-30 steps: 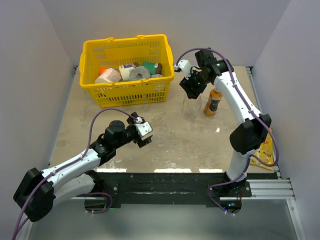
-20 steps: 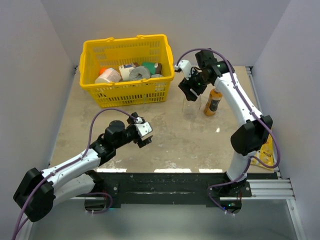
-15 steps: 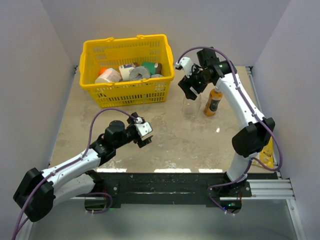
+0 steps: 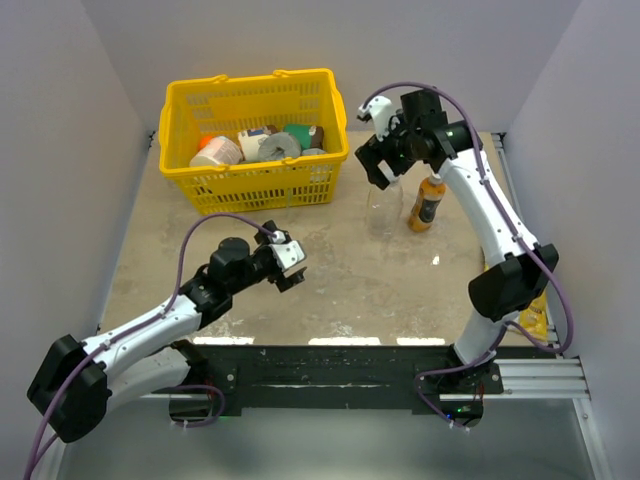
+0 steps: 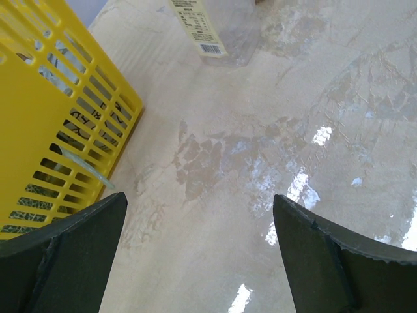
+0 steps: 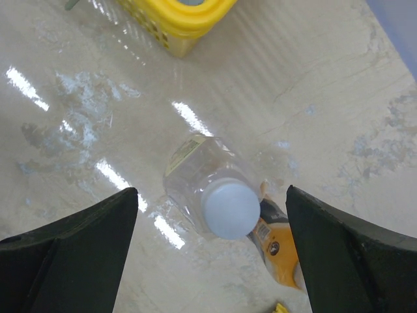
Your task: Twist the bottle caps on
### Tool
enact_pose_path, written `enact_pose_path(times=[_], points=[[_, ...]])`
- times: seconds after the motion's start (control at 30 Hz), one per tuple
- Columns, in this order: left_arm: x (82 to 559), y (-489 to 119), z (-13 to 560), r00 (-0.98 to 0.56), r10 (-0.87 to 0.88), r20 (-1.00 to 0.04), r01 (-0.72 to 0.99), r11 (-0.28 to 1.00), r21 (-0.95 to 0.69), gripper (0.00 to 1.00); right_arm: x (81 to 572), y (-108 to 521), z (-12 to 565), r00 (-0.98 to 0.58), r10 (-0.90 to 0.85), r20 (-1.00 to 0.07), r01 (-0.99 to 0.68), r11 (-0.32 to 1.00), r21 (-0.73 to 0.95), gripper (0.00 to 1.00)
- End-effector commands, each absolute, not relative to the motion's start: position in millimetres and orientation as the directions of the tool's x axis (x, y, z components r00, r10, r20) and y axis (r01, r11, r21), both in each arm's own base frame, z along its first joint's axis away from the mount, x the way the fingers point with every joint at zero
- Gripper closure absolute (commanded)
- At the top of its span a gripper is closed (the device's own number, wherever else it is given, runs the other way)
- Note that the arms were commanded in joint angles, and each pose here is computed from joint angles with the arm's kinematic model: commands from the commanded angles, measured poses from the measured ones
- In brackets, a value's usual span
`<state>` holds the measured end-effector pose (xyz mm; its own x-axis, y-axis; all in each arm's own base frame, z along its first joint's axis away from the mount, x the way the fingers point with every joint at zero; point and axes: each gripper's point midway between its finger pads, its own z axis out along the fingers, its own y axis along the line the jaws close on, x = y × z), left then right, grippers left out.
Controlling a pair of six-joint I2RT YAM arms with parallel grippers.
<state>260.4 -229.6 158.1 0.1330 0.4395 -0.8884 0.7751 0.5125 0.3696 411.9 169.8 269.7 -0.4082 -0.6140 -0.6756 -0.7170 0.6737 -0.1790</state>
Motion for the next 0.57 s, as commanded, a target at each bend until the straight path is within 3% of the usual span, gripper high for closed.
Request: enact_pose_path(times=[0.0, 0.07, 0.17, 0.53], points=[[282.1, -229.7, 206.5, 0.178, 0.392, -0.902, 0.713, 0.580, 0.393, 0.01, 435.0, 143.2, 346.0, -0.394, -0.398, -0.829, -0.423, 0.879, -0.221, 0.01], [288.3, -228.0, 219.4, 0.176, 0.384, -0.906, 0.694, 0.604, 0.391, 0.00, 437.7, 124.7, 361.4, -0.416, -0.311, -0.854, -0.276, 0.939, -0.208, 0.01], [292.0, -225.5, 225.4, 0.158, 0.383, -0.910, 0.684, 0.623, 0.380, 0.00, 426.0, 111.5, 372.3, -0.403, -0.260, -0.877, -0.199, 0.961, -0.193, 0.01], [294.8, -229.1, 227.1, 0.090, 0.364, -0.927, 0.705, 0.634, 0.318, 0.00, 368.8, 96.5, 346.1, -0.422, -0.313, -0.851, -0.261, 0.941, -0.217, 0.01]])
